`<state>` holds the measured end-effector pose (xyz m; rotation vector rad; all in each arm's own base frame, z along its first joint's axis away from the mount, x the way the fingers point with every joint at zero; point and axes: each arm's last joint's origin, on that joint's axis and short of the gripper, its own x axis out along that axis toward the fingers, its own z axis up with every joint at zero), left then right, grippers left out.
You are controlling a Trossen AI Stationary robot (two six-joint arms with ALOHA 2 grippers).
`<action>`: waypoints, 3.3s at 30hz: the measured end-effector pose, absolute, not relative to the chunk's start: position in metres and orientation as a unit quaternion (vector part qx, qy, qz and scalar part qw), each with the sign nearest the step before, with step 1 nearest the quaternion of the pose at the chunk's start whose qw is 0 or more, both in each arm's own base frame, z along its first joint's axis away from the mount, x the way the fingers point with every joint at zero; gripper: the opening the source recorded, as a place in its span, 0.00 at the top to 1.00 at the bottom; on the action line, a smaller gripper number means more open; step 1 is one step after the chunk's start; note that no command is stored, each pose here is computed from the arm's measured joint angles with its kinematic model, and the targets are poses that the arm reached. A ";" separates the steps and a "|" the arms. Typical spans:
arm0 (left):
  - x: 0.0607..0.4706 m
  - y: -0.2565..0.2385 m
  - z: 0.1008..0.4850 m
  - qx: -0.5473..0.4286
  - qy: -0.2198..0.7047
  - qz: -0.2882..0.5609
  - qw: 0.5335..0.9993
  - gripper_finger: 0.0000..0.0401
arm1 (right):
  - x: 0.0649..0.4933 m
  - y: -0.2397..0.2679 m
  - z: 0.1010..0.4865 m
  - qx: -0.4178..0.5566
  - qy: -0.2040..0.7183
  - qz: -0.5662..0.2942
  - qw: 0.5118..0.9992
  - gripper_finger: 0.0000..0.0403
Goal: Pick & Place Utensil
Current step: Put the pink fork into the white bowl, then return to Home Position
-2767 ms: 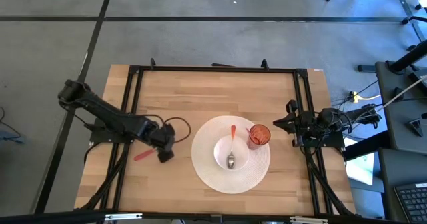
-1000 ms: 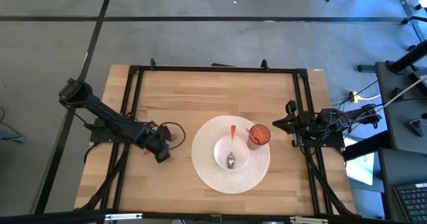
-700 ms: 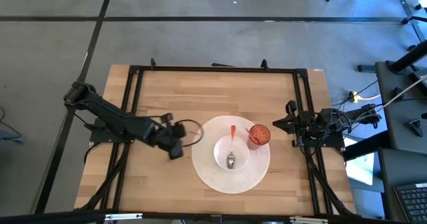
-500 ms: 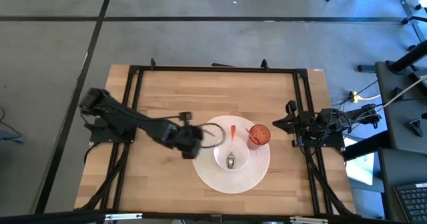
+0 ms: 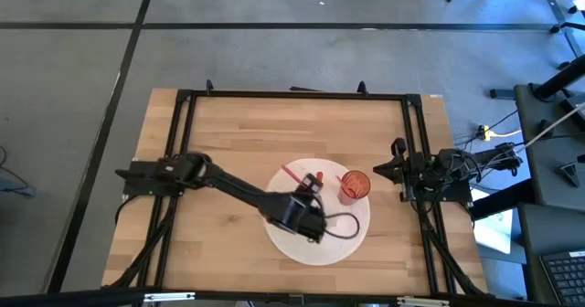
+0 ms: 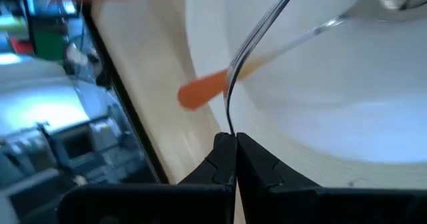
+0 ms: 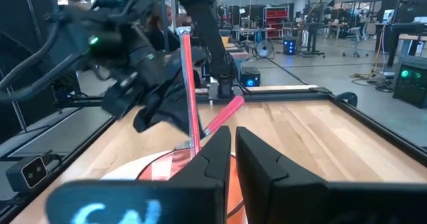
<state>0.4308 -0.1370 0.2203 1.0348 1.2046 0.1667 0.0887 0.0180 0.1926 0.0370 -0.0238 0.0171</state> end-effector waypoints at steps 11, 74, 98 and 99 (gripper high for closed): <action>0.451 -0.158 0.204 0.464 0.576 -0.006 0.673 1.00 | 0.089 0.018 0.192 0.026 -0.011 0.009 1.000 0.94; 0.415 -0.106 0.284 0.275 0.648 0.002 0.710 0.89 | 0.089 0.018 0.191 0.036 -0.004 0.014 0.999 0.94; 0.143 0.009 0.231 -0.074 0.025 0.087 0.993 1.00 | 0.090 0.021 0.196 0.001 -0.082 0.042 0.996 0.99; 0.138 0.008 0.228 -0.076 0.018 0.085 0.993 1.00 | 0.090 0.020 0.197 0.003 -0.087 0.040 0.995 0.99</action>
